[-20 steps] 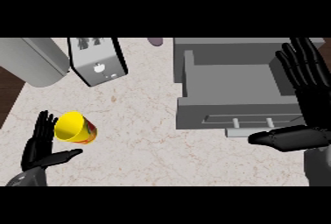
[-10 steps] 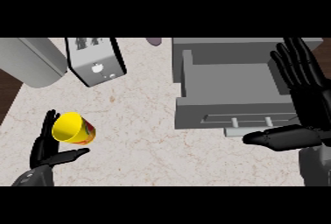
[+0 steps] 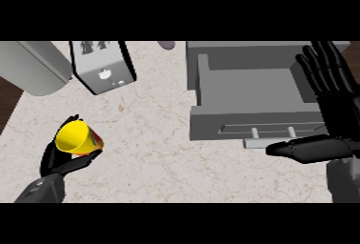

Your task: Pick up the cup, place it into the drawer and close the drawer

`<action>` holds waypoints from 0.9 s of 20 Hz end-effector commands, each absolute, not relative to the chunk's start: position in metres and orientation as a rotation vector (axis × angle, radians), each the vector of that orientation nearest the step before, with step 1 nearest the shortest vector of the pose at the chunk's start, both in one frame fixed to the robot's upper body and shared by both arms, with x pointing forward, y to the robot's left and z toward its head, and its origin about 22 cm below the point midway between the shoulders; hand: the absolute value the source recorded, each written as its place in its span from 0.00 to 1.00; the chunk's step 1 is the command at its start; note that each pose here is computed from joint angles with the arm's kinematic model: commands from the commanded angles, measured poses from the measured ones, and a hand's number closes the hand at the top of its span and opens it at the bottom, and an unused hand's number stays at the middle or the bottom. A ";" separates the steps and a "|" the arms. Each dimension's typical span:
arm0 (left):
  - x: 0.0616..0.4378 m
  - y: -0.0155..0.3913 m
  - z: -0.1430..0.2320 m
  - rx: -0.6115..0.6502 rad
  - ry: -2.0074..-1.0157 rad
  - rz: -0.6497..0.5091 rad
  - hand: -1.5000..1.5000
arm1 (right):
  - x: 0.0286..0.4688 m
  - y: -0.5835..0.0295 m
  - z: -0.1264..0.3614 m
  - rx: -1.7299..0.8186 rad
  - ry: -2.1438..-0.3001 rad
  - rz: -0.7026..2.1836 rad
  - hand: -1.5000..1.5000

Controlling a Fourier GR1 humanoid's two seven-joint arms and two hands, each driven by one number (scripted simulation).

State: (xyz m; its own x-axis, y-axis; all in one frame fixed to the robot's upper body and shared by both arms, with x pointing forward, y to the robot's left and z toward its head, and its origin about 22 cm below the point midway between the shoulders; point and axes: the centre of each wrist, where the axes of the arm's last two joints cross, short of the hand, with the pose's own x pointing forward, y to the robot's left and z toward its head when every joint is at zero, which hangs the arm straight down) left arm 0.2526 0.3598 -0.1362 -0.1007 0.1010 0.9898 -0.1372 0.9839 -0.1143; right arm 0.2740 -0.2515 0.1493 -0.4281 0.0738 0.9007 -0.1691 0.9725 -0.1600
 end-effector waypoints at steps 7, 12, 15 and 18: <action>0.266 0.360 -0.125 0.311 -1.917 0.127 1.00 | 0.273 -0.258 0.161 0.050 -1.998 0.288 0.00; 0.276 0.314 -0.136 0.255 -1.985 0.225 1.00 | 0.275 -0.262 0.148 0.068 -1.990 0.287 0.00; 0.287 0.277 -0.139 0.237 -2.008 0.252 1.00 | 0.281 -0.265 0.148 0.076 -1.996 0.266 0.00; 0.304 0.276 -0.123 0.027 -2.086 0.274 1.00 | 0.278 -0.277 0.153 0.047 -1.994 0.269 0.00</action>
